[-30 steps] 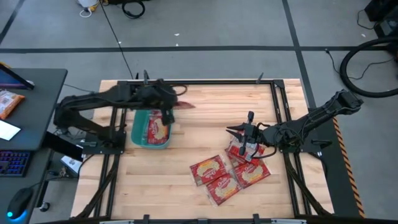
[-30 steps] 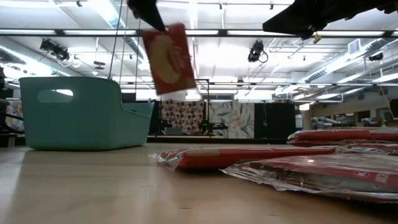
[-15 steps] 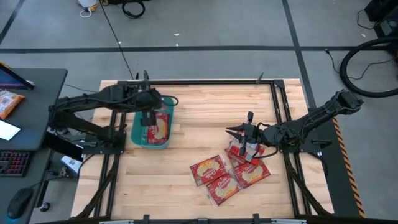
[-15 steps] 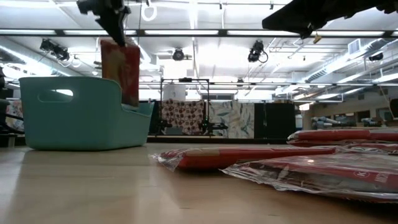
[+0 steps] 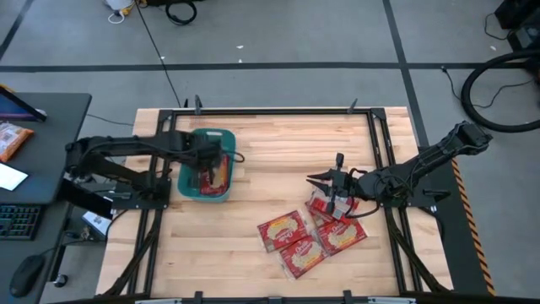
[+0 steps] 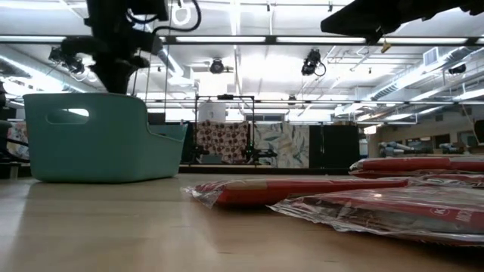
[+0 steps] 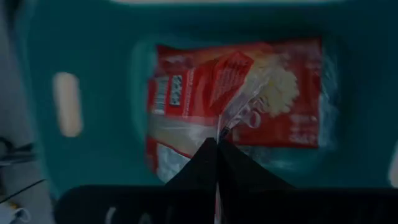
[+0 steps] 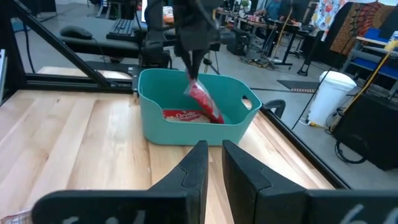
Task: Sort popcorn bags into baskets
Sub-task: Put the red popcorn bag into the green bin
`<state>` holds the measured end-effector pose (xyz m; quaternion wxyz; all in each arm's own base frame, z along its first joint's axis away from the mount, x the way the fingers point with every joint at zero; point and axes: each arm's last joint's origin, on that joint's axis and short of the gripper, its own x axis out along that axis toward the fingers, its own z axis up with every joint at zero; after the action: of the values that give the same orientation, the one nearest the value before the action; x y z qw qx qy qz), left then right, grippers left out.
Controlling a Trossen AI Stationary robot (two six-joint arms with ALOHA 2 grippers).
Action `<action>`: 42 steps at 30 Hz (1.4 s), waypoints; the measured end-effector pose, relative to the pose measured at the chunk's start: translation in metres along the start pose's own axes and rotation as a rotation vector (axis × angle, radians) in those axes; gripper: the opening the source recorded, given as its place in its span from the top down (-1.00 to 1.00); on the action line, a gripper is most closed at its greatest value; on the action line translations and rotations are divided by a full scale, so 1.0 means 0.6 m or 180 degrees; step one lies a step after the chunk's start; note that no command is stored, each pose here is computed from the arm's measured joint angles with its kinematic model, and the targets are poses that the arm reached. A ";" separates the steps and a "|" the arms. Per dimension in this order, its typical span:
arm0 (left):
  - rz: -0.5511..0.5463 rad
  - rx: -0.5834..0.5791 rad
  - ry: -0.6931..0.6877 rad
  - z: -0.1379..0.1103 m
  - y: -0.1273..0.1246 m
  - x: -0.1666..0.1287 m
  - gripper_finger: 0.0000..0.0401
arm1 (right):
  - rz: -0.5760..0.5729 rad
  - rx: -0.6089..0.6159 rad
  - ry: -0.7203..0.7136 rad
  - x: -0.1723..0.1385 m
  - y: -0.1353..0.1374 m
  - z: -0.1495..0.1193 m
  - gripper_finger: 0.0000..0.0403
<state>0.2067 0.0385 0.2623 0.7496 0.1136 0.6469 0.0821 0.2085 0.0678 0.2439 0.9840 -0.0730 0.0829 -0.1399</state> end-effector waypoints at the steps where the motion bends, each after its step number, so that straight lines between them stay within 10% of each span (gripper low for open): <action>1: -0.0051 0.0028 0.0026 -0.002 -0.004 0.004 0.95 | 0.0001 0.0008 0.0000 0.000 0.000 0.000 0.74; 15: -0.0199 -0.0569 -0.0025 0.003 -0.058 -0.003 0.26 | -0.0006 0.0012 -0.0019 0.000 0.000 0.001 0.74; 42: -0.0051 -0.0299 -0.1563 0.001 -0.248 -0.021 0.29 | 0.0119 0.0134 0.0296 0.068 0.005 -0.044 0.74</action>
<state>0.2021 -0.1078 0.2336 0.8893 0.0900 0.4418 0.0761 0.2432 0.0555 0.2118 0.9828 -0.0442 0.1270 -0.1264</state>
